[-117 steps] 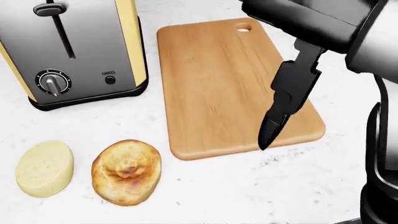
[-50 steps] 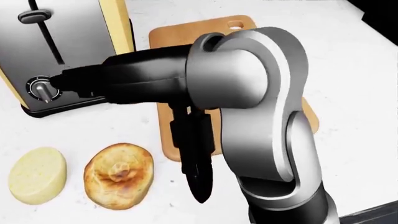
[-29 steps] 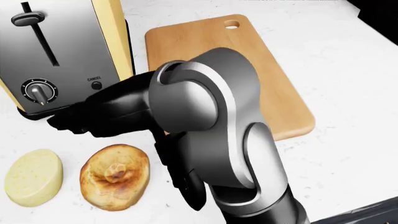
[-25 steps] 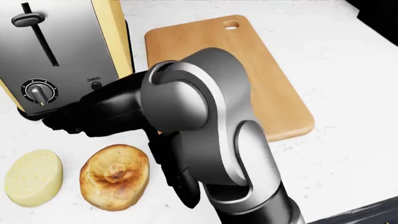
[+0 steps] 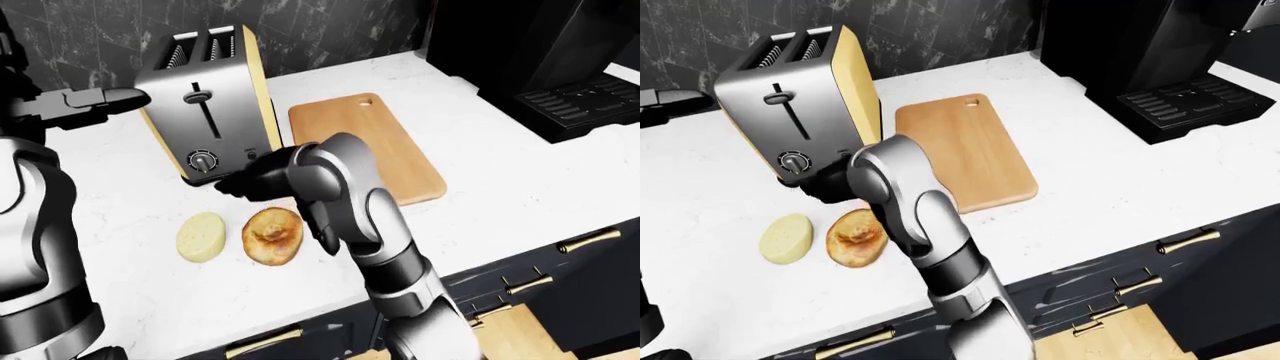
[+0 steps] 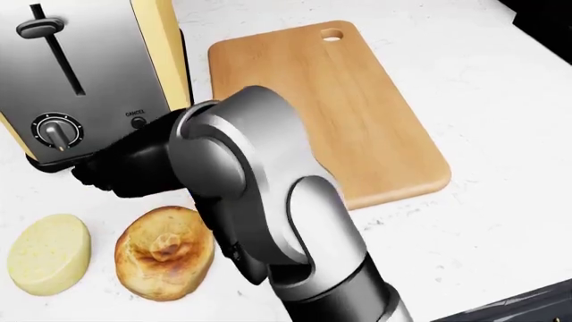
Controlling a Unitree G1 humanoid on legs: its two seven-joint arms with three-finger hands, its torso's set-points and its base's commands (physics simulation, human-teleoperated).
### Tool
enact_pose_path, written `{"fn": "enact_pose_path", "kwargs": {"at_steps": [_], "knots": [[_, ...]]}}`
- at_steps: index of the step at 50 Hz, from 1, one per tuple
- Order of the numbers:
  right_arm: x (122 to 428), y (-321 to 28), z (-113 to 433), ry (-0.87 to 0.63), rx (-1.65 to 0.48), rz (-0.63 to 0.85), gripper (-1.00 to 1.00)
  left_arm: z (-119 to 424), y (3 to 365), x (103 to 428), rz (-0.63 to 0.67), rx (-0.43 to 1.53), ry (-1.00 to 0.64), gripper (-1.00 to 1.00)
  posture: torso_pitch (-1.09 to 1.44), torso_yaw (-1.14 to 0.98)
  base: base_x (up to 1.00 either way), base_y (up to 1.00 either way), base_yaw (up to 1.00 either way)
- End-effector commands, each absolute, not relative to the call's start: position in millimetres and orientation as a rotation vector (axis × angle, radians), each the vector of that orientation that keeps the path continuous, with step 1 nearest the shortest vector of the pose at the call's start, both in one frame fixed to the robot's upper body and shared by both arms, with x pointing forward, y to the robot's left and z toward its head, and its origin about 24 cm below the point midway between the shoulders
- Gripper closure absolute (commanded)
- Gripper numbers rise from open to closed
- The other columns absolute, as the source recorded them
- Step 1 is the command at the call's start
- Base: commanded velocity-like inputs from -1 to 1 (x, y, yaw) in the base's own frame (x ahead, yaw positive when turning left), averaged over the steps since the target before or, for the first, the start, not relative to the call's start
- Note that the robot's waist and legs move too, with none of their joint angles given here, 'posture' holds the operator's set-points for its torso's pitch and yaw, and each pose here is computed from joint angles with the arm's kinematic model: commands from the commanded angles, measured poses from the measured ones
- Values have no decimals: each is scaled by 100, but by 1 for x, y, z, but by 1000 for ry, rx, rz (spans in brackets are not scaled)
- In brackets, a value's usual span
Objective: Place the bread and cheese on the cutting board.
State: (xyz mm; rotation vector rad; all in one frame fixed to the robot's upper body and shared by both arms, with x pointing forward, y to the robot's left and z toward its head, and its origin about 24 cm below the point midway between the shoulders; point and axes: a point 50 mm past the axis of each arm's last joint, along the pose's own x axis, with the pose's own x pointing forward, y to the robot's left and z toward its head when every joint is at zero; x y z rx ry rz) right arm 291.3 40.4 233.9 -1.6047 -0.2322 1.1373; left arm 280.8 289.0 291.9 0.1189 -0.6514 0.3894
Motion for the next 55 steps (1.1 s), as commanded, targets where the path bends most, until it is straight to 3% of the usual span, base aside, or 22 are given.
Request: {"fn": "enact_pose_path", "kwargs": {"at_steps": [1,12,23,37,55], "knots": [[287,45,251,-315,-1617,1064,-100,309,288,272,394,133,-739,-100,0,0,0,0,0],[279,55,239,-302,-1599,1090,-100,309,290,270,397,133,-737,-100,0,0,0,0,0],[292,61,233,-281,-1651,999,-100,309,290,271,400,131,-738,-100,0,0,0,0,0],[299,64,218,-217,-1658,1014,-100,306,292,269,402,130,-735,-100,0,0,0,0,0],[291,71,220,-240,-1665,1041,-100,306,292,270,404,131,-736,-100,0,0,0,0,0]]}}
